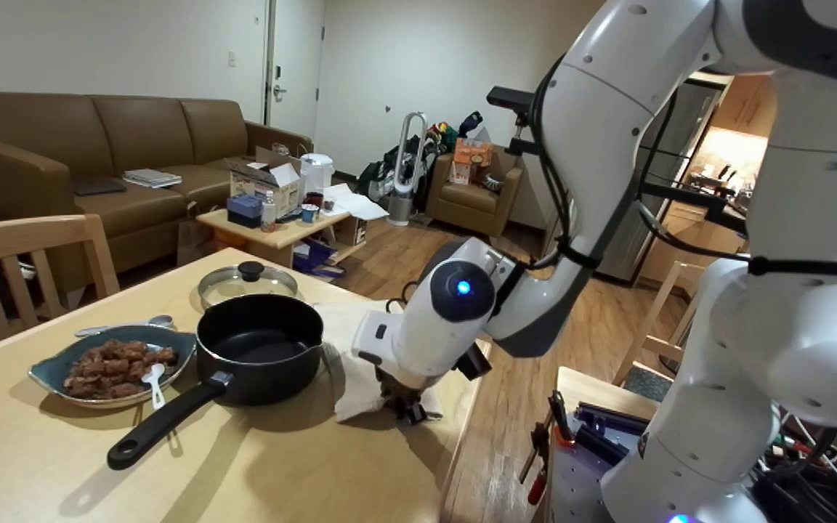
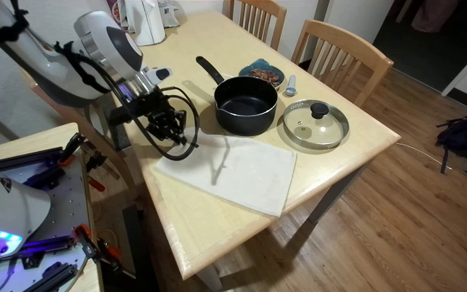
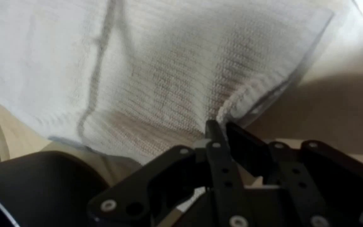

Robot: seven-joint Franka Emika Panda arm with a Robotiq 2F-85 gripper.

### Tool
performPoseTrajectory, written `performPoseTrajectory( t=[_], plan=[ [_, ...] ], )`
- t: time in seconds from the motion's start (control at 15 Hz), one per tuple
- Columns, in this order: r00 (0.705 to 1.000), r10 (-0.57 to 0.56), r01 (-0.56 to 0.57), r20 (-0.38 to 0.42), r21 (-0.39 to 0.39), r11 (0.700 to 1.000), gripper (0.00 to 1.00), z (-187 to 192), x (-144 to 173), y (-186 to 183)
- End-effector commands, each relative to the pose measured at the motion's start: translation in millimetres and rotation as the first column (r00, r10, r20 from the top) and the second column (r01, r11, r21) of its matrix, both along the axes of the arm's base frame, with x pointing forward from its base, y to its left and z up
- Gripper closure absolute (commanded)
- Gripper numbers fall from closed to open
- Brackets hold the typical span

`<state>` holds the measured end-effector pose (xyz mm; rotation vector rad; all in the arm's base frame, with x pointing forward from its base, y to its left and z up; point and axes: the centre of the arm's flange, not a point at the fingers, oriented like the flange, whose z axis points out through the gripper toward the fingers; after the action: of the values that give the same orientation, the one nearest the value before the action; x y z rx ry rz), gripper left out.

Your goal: Fold the towel

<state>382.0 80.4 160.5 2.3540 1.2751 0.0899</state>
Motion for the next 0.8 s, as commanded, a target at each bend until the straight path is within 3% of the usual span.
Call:
performPoseTrajectory(
  t=[0.0,0.27,0.47,0.73],
  plan=[
    [0.996,0.061,-0.071,0.06,0.182,0.981,0.97,52,1,-24],
    [0.986,0.076,-0.125,0.149,0.346,0.93,0.97,92,2,-47],
    [0.979,0.07,-0.155,0.194,0.47,0.869,0.97,103,3,-73],
    [0.975,0.043,-0.156,0.218,0.537,0.829,0.97,110,5,-108]
  ],
)
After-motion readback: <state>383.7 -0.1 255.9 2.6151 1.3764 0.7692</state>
